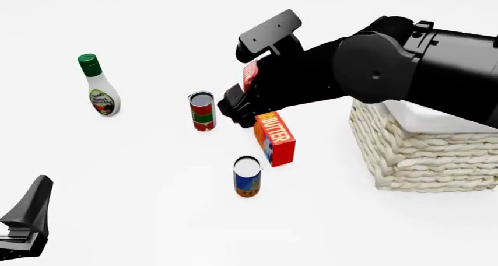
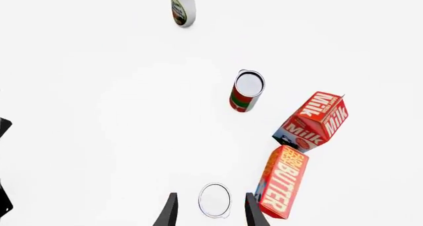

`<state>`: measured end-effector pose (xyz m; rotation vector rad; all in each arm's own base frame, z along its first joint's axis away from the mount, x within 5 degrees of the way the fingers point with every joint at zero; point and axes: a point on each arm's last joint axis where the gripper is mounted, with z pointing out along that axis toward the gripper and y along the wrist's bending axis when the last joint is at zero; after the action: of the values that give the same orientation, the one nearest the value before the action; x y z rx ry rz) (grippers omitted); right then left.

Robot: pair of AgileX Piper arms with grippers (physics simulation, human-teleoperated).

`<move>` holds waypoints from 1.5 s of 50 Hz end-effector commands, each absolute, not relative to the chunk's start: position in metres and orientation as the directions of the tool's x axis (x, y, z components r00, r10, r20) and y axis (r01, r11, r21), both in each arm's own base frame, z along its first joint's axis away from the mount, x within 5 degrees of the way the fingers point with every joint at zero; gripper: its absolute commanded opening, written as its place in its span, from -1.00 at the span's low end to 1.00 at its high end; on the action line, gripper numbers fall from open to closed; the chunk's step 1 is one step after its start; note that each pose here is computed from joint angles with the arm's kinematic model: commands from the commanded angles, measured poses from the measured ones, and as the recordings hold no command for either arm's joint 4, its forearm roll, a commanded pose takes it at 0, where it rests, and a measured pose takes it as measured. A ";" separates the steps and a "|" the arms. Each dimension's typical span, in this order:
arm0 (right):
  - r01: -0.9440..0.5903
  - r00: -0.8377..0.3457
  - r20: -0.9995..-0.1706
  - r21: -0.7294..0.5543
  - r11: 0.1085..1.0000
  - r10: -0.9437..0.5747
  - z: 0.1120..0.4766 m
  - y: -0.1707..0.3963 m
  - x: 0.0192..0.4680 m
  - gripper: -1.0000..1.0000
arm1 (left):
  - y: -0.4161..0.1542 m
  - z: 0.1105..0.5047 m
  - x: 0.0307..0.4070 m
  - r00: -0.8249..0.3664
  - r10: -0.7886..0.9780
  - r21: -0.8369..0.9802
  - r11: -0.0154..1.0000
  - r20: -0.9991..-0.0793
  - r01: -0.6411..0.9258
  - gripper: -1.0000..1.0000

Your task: Pick the alphabet soup and place it in the basket.

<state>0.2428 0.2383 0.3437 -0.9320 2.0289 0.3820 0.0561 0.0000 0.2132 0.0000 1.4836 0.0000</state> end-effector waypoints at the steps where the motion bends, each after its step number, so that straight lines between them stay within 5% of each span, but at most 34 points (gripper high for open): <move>1: -0.724 -0.385 -0.786 -0.068 0.686 -0.484 0.324 0.235 0.248 1.00 | 0.000 0.213 0.056 0.087 0.000 0.000 1.000 -0.996 0.000 1.00; 75: -0.699 -0.467 -0.723 -0.050 0.714 -0.509 0.248 0.245 0.275 1.00 | 0.000 0.213 0.056 0.087 0.000 0.000 1.000 -0.996 0.000 1.00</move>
<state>0.2715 0.2447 0.2562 -0.9185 2.1566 0.3316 0.0561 0.0000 0.2132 0.0000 1.4836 0.0000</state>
